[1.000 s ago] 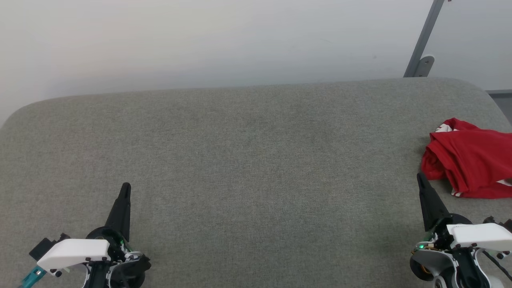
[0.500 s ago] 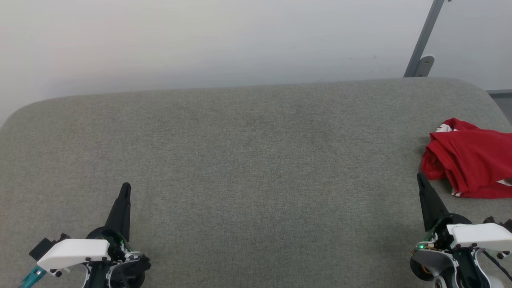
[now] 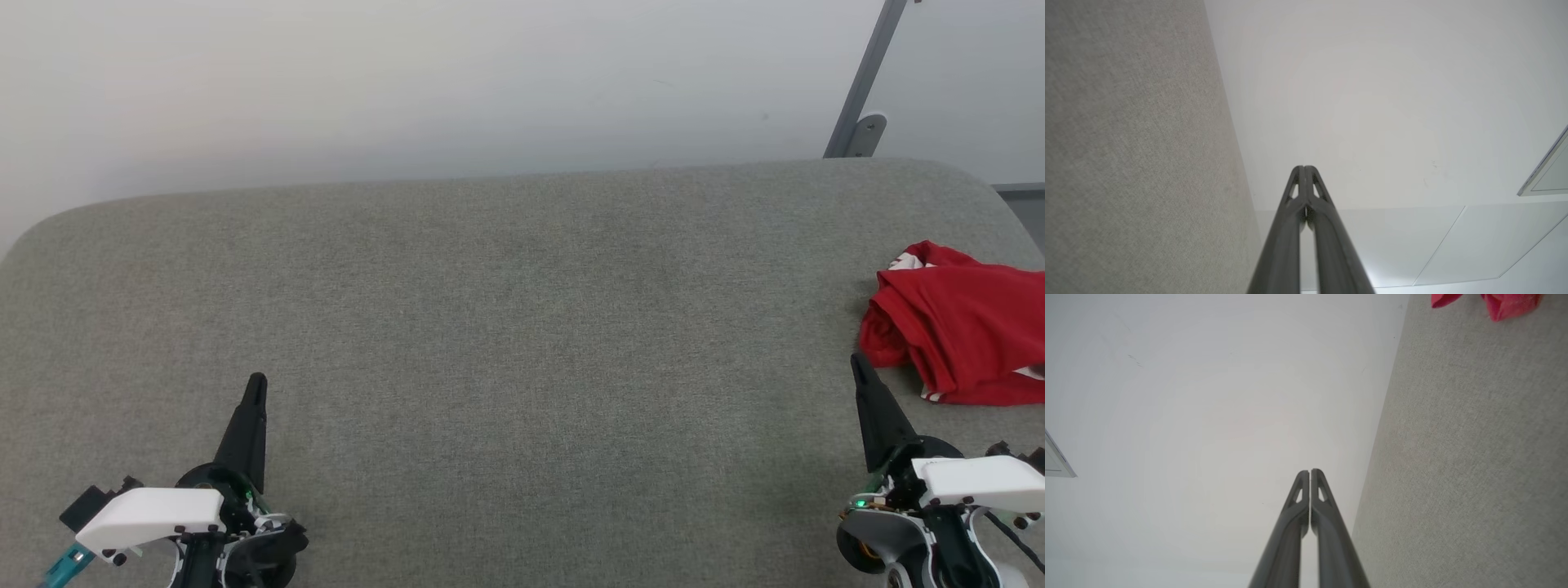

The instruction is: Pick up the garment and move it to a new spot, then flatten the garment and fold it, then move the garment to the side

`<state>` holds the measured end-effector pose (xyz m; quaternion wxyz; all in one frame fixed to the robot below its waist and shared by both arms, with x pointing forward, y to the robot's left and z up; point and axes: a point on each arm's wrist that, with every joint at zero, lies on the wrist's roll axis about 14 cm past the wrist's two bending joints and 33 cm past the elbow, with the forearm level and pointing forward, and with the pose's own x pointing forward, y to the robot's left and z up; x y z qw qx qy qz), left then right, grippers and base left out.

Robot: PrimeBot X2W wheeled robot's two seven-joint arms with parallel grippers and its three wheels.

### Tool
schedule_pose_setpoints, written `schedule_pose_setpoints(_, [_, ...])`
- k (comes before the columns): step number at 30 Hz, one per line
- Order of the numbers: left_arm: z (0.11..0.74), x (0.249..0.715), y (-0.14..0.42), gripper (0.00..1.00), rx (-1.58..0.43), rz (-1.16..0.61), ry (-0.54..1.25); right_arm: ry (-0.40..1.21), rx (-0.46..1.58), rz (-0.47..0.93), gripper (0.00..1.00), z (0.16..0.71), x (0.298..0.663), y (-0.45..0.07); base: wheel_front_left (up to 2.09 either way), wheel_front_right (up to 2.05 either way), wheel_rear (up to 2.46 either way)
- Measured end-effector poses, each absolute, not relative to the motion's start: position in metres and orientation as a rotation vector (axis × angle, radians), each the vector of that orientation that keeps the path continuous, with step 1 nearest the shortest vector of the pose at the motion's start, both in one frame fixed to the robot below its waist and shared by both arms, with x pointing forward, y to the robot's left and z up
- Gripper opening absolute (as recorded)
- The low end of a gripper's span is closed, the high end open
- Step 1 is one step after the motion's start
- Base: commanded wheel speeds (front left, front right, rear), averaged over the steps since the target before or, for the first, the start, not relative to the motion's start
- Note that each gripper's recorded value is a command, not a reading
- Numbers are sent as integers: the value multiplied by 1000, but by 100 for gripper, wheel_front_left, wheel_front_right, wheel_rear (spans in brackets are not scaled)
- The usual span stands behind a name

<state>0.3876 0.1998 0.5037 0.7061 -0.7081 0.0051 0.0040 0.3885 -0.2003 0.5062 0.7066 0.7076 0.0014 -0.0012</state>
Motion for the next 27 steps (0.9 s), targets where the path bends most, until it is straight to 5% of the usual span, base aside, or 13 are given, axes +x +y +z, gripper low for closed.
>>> schedule_pose_setpoints(27, [504,388,200,0,-1574,9,11,3,1573,-3,0,506,388,-200,0,0,0])
